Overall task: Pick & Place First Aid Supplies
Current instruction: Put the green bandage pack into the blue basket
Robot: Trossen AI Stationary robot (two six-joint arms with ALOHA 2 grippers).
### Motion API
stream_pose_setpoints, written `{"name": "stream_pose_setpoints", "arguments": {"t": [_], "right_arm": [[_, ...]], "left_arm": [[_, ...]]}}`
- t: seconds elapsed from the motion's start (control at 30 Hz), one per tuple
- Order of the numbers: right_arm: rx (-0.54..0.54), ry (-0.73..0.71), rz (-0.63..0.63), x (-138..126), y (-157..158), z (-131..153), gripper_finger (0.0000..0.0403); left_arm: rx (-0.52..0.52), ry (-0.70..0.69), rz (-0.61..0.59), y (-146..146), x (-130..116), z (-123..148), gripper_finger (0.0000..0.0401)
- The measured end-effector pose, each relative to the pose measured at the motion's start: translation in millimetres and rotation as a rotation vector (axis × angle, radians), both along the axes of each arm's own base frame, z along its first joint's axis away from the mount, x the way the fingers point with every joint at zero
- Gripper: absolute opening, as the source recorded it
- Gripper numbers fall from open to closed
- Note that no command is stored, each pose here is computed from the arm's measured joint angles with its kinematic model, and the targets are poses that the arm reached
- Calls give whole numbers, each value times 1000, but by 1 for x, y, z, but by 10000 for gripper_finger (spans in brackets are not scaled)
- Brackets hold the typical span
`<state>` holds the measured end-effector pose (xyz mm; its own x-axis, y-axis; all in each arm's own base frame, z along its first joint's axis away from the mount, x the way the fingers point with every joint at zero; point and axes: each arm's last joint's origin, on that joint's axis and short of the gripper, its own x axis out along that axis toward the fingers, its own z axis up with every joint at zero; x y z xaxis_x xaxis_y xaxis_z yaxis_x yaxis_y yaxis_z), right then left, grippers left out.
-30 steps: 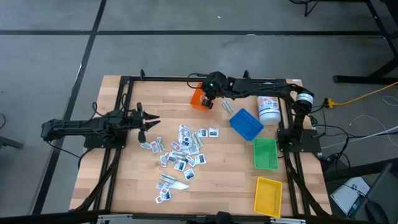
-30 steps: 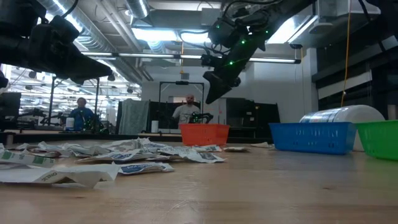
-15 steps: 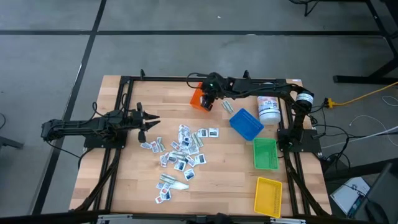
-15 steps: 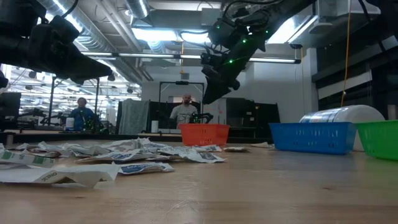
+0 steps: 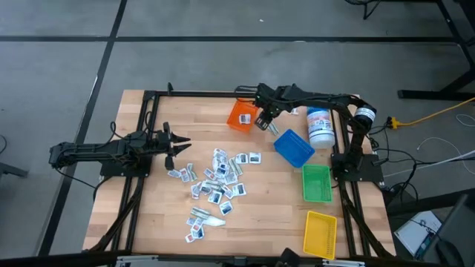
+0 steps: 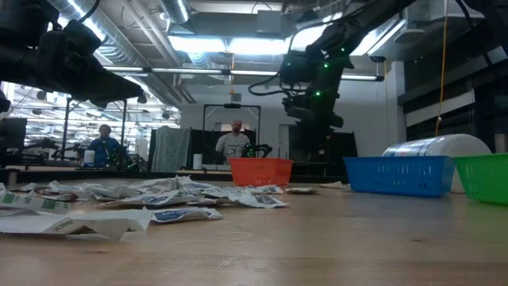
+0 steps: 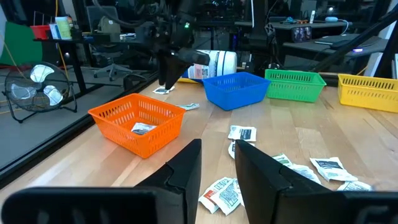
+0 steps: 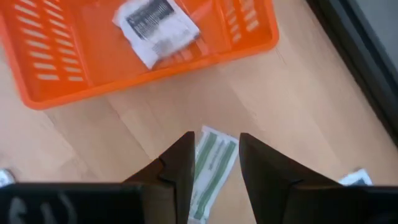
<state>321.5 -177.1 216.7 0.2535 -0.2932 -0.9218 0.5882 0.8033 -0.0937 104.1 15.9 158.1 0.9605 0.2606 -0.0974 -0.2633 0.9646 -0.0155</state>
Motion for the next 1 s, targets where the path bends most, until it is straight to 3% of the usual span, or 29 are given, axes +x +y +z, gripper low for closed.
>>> {"name": "stream_pose_setpoints", "arguments": {"t": [0.57, 1.0], "right_arm": [[7, 3, 2, -18, 14, -62, 126], [64, -53, -14, -23, 22, -77, 118]], "left_arm": [[0, 0, 0, 0, 0, 0, 93], [0, 0, 0, 0, 0, 0, 91]]}}
